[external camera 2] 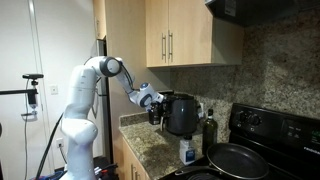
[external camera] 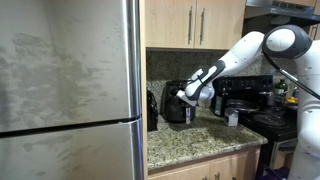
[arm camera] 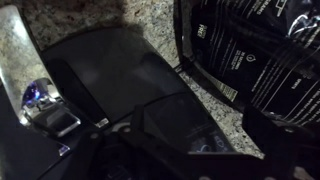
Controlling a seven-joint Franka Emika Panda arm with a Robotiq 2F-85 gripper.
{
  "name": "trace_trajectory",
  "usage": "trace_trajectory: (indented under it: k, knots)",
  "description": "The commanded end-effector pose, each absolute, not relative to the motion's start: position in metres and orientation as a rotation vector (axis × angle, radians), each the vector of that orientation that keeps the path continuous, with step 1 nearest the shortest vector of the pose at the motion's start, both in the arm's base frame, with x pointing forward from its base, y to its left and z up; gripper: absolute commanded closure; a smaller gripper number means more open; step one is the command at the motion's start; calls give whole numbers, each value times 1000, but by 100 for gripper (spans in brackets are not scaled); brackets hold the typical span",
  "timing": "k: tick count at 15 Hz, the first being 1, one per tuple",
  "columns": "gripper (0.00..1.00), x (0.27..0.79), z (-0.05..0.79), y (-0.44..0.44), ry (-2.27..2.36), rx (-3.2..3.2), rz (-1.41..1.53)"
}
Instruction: Turn on the air fryer
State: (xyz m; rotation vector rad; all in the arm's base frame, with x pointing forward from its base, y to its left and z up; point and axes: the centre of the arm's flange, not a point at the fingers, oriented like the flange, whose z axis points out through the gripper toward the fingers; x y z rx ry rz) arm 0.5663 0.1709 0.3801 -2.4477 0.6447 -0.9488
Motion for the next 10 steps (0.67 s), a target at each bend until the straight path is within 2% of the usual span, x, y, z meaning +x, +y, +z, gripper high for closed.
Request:
trace_trajectory:
  k: [1, 7, 9, 10]
  knots:
    - [0, 574, 377, 162, 717, -2440, -993]
    - [0, 528, 413, 145, 719, -2406, -1067]
    - [0, 521, 421, 137, 704, -2392, -1013]
    - [0, 542, 399, 141, 715, -2412, -1016]
